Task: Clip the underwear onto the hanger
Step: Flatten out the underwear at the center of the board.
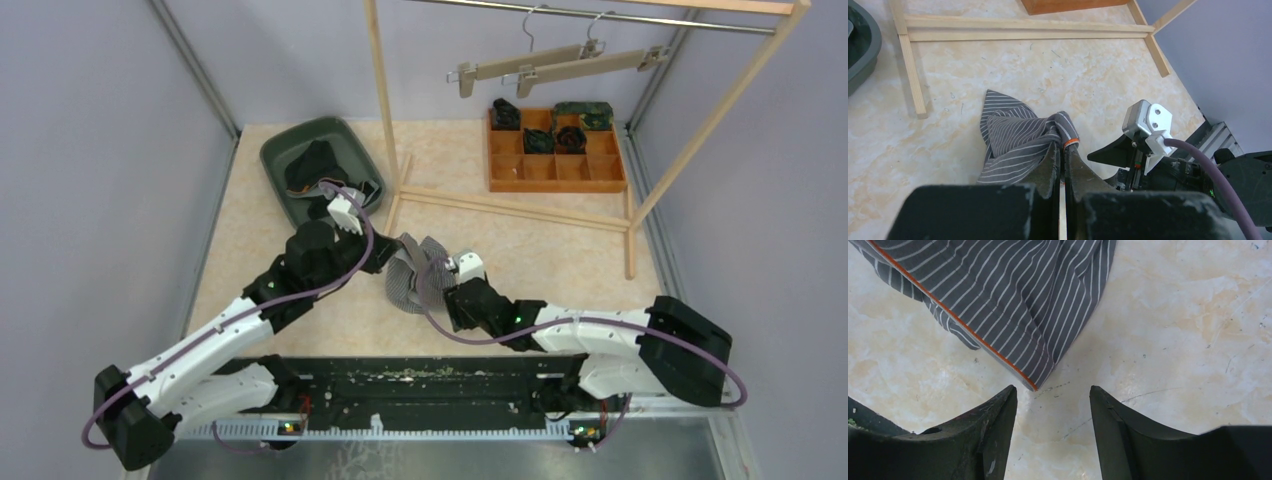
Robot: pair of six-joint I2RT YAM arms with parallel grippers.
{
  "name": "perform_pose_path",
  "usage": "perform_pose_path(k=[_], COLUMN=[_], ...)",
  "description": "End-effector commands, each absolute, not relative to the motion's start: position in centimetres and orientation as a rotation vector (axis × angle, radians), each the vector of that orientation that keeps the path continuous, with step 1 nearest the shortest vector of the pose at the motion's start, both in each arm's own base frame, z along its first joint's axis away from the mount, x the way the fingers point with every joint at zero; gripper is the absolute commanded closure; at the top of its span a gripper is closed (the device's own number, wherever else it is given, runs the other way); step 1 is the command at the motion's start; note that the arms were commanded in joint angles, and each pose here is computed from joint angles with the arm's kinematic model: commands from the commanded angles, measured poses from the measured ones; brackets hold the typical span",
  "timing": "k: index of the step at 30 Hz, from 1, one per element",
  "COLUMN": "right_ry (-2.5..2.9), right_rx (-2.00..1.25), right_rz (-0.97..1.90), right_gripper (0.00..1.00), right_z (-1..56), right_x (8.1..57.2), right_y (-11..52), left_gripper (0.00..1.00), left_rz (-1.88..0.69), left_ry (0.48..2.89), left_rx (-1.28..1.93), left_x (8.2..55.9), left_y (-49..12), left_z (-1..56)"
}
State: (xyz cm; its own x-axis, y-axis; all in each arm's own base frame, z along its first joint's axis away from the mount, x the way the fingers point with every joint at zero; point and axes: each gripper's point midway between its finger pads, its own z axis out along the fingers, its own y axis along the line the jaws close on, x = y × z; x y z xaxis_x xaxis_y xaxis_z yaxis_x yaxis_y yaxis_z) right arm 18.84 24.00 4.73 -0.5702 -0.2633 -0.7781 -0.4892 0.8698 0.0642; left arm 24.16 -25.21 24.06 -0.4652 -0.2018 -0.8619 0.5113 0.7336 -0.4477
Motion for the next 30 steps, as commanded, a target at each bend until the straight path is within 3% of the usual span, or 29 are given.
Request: perform_pose_path(k=[1, 30], right_ry=[2.128, 2.129], right_rx=[-0.532, -0.694], right_rz=[0.412, 0.172], right_gripper=[0.44, 0.43], right_z=[7.1, 4.0], right_x=[19.7, 20.0], right_y=[26.7, 27.9], left_gripper=[0.99, 0.98], left_rz=[-0.852, -0.788], left_ry=[1.884, 1.997], left_rx=[0.216, 0.143], left_x=[23.7, 21.3], left_y=[-24.8, -21.5], left_z=[23.9, 18.9])
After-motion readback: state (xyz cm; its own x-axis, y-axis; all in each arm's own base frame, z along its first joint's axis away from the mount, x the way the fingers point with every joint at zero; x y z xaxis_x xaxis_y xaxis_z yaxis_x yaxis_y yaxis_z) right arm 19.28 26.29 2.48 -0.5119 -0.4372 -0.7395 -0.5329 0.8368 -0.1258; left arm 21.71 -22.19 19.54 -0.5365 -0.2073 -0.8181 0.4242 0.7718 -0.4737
